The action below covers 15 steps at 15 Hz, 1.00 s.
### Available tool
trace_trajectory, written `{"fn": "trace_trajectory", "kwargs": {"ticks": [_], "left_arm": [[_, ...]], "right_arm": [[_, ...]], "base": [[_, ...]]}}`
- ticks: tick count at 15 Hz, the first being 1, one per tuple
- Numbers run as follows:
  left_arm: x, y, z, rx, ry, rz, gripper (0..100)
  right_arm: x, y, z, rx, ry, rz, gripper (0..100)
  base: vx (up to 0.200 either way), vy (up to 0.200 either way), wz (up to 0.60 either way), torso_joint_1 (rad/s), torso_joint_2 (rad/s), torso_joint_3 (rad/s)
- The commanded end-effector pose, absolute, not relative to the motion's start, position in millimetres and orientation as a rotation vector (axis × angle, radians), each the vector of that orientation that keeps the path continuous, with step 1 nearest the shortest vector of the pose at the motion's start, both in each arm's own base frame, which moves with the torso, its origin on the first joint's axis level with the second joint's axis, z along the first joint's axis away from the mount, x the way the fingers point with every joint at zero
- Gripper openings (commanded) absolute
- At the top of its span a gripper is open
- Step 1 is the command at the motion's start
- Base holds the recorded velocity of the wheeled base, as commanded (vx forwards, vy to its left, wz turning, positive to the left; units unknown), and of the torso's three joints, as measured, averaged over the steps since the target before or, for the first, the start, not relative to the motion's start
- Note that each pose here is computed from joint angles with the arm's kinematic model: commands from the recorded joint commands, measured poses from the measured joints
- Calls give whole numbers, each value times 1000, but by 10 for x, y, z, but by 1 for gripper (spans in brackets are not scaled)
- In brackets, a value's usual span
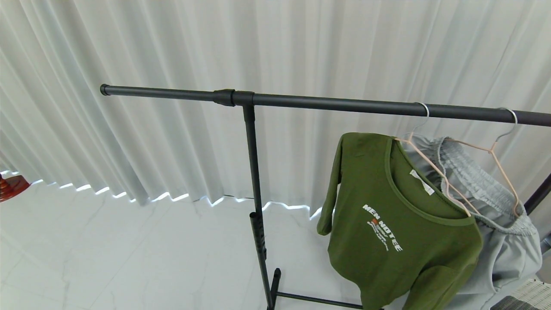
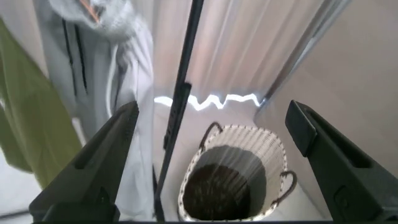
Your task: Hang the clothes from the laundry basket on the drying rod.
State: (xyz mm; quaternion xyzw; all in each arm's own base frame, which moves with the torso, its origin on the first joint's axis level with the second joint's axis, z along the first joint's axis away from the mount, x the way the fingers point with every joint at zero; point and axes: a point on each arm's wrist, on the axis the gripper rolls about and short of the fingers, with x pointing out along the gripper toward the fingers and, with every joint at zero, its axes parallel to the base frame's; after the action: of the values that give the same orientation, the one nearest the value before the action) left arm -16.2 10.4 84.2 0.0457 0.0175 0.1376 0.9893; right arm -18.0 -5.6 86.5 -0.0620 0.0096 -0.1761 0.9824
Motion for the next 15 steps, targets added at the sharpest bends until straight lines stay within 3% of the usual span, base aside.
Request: {"fn": "trace_trajectory", "kwargs": {"ticks": [1,4,8,15], "left_arm": [[-151,79,841,37,33,167,100],[-150,43,817,17,56,7,100],[-151,25,794,24,76,-74,100],[-149,25,794,24,77,-74,100]], "right_arm": [[-169,-45,833,-127,45,-300,100],[-161,-7,806,-124,60,-125,100],[-208,31,756,-80,33,135,100],[-230,20,753,-79,5,100,100]], "base": [[0,0,0,0,0,0],[0,0,0,0,0,0],[0,0,0,0,0,0],[0,0,0,0,0,0]]}}
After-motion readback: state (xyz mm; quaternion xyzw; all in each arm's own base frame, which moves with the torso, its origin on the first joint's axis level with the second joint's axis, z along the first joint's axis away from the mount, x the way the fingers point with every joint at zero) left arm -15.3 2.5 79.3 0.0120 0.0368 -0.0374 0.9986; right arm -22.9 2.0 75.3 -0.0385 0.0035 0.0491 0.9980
